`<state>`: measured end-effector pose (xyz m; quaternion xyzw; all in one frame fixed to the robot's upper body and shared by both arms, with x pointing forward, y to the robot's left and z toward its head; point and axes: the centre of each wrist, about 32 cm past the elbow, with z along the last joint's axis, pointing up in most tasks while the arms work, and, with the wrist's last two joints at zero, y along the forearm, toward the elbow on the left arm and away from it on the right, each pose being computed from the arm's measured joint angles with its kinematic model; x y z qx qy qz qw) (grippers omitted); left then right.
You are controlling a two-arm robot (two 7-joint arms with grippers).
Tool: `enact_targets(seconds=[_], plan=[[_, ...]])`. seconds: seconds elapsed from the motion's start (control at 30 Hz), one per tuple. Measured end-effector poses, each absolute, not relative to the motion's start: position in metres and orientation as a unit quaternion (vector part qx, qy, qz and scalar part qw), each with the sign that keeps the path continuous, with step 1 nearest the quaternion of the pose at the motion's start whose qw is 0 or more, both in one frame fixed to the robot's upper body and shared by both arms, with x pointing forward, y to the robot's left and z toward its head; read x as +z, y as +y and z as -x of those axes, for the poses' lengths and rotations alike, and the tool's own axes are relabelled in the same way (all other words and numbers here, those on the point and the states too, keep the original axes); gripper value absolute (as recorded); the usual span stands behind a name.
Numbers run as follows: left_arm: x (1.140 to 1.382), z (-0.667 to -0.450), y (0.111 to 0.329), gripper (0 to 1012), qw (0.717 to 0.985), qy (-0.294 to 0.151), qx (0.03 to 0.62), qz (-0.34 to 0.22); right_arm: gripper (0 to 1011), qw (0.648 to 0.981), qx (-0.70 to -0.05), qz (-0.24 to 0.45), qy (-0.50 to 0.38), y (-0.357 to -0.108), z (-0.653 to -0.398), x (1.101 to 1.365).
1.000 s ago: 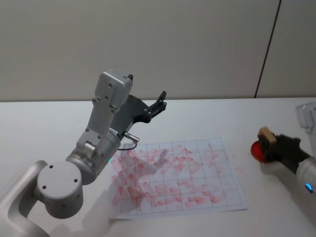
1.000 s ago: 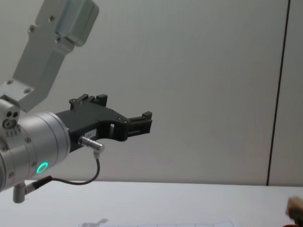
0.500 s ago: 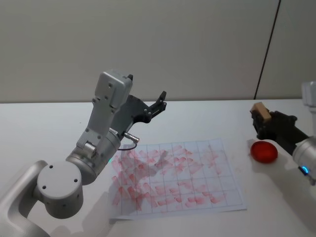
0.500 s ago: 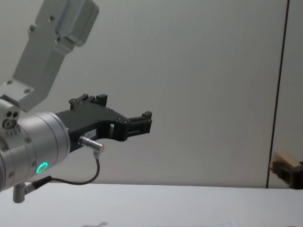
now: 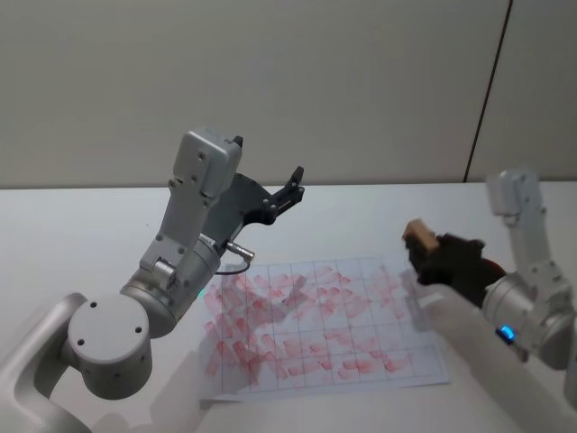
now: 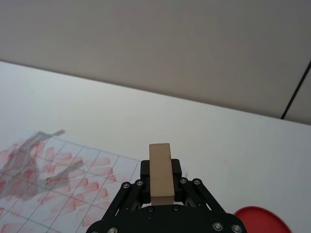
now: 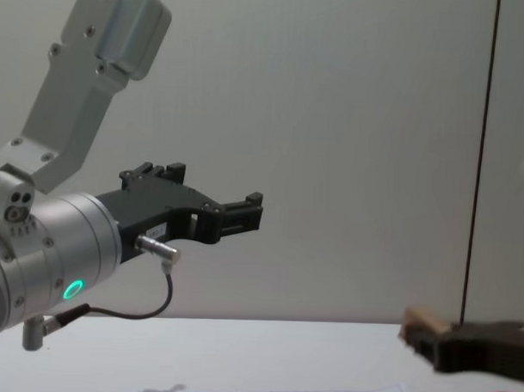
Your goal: Use the one hand to pick up the stamp and affix it onto the A4 paper.
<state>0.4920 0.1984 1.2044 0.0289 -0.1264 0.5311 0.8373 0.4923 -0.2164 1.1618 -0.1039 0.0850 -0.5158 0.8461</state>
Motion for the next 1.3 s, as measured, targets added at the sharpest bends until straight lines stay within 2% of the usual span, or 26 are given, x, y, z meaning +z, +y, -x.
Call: enact_targets(seconds=[0.47, 1.3], plan=[[1.204, -0.492, 0.198, 1001, 0.837, -0.126, 0.531, -0.029, 226, 0.855, -0.484, 0.153, 0.106, -0.194, -0.489, 1.139], [1.204, -0.492, 0.198, 1001, 0.837, -0.126, 0.531, -0.029, 225, 0.853, -0.467, 0.197, 0.122, -0.187, -0.488, 1.122]])
